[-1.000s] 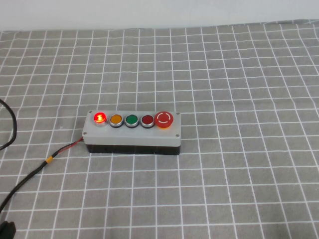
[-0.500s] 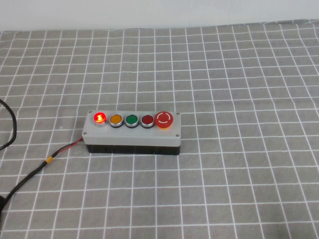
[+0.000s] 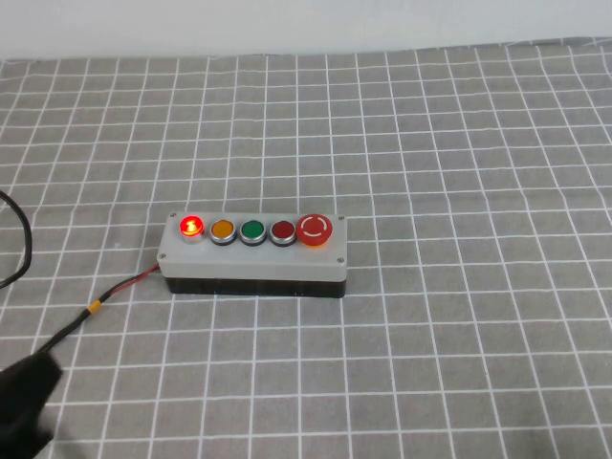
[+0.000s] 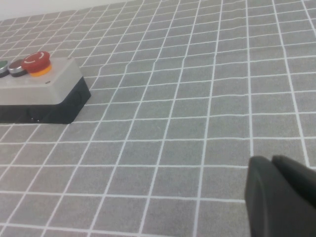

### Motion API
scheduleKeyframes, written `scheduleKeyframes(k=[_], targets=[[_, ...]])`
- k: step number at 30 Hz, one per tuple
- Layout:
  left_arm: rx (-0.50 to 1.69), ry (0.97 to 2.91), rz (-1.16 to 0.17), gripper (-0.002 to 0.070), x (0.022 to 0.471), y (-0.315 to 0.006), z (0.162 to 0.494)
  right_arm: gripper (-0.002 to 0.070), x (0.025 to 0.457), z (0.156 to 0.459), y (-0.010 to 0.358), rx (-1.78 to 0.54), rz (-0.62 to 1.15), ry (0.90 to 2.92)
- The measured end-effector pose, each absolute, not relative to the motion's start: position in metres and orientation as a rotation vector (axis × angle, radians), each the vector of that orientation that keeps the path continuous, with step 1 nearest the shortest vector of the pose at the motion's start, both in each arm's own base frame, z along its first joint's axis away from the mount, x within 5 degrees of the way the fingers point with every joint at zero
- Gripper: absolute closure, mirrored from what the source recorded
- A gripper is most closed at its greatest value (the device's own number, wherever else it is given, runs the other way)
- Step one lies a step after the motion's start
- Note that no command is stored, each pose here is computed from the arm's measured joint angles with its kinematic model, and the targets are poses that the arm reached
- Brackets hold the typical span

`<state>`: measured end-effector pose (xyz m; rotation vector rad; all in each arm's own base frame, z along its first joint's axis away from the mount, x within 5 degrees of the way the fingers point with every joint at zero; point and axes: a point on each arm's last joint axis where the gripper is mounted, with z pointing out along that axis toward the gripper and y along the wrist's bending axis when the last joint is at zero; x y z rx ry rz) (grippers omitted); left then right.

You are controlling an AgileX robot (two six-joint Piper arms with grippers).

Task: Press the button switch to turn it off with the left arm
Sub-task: 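Press the lit red button on the button box to turn it off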

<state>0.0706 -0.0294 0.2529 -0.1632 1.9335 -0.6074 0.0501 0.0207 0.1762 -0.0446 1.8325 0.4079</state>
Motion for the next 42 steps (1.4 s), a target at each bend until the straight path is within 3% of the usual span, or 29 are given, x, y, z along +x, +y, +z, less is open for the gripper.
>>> scheduleKeyframes(k=[7,14,26,34,42], targets=[[0.139,2.336,-0.439,0.0678,0.130,-0.043,0.312,0.0694,0.050,0.176,0.021,-0.040,0.415,1.832],[0.349,2.494,-0.374,0.0678,0.212,-0.056,0.339,0.0694,0.050,0.176,0.021,-0.038,0.418,1.832],[0.487,2.636,-0.388,0.0678,0.335,-0.099,0.303,0.0694,0.050,0.176,0.021,-0.038,0.418,1.832],[0.548,2.722,-0.328,0.0678,0.362,-0.106,0.272,0.0694,0.050,0.176,0.021,-0.038,0.418,1.832],[0.561,2.745,-0.300,0.0678,0.367,-0.105,0.262,0.0694,0.050,0.176,0.021,-0.038,0.418,1.832]])
